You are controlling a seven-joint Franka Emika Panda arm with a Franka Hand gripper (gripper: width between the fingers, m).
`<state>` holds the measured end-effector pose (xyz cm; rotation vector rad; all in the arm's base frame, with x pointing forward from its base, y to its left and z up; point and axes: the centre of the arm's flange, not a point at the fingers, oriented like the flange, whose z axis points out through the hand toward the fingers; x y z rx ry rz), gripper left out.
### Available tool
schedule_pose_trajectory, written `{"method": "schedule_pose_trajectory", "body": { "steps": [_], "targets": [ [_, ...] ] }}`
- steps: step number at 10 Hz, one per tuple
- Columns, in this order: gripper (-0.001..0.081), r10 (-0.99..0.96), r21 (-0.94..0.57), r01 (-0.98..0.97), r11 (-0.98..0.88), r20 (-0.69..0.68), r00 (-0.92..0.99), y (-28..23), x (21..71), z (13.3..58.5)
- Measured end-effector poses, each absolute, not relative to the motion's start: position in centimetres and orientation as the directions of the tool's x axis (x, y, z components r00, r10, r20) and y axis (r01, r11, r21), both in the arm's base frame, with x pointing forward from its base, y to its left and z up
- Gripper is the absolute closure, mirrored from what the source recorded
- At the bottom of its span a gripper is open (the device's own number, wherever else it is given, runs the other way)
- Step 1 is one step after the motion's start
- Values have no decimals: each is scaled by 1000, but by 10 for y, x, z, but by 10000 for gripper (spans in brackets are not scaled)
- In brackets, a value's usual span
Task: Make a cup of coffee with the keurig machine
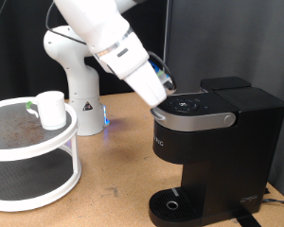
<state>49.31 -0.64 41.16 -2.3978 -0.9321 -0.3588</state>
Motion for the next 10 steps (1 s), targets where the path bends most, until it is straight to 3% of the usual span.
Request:
{"method": "schedule_pose_trajectory", "body": {
  "steps": [5,10],
  "targets": [
    [803,509,-404,669,-624,439,740,-13,497,403],
    [803,370,-465,679,-569,592,716,-35,504,452]
  ]
}}
